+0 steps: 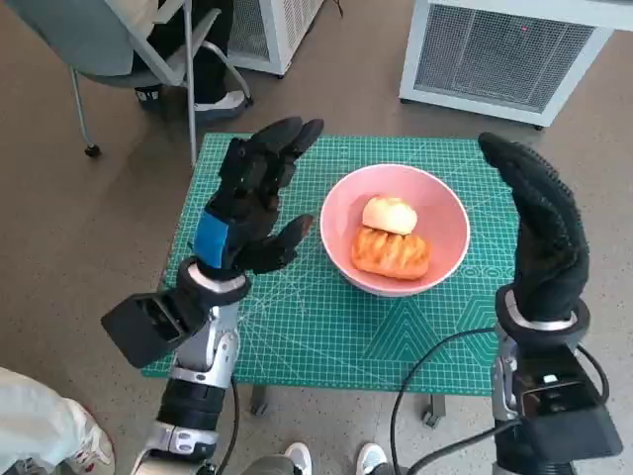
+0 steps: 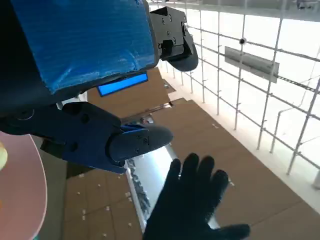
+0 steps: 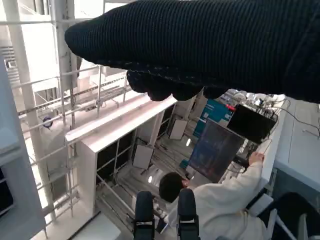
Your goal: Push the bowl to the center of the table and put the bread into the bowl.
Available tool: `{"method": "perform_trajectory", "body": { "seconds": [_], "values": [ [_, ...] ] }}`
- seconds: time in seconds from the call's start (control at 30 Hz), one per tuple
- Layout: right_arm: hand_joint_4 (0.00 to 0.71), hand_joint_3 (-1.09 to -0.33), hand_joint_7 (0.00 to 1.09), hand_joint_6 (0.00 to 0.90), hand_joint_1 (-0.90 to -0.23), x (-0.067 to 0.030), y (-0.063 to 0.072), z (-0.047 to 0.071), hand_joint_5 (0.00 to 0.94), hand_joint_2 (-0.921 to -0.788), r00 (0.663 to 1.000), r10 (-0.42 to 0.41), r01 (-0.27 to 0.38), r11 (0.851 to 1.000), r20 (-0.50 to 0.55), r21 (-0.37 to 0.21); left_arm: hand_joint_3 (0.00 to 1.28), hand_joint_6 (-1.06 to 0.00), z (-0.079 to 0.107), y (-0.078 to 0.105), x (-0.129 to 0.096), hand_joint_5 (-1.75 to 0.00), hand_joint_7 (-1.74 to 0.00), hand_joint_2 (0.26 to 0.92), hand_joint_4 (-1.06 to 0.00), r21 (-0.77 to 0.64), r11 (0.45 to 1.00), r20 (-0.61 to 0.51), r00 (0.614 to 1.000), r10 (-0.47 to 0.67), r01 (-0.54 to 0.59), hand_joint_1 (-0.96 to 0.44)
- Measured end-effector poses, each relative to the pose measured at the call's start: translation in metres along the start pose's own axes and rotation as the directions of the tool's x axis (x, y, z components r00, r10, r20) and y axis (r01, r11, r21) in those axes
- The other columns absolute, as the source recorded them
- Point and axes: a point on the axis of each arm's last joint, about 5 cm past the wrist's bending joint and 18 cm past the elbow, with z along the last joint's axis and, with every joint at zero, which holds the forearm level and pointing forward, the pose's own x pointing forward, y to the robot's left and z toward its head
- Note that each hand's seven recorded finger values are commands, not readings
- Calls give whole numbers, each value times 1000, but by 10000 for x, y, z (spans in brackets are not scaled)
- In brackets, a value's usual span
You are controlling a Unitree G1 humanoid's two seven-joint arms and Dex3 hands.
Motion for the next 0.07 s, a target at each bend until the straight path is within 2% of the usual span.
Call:
{"method": "perform_trajectory", "body": {
  "seconds": [0.07],
  "values": [
    [374, -541, 855, 27, -390, -1, 0, -6, 1, -921, 1000, 1, -1, 1000, -3, 2, 532, 1, -1, -7, -3, -613, -819, 906, 1, -1, 1000, 7, 1000, 0, 0, -469]
  ]
}}
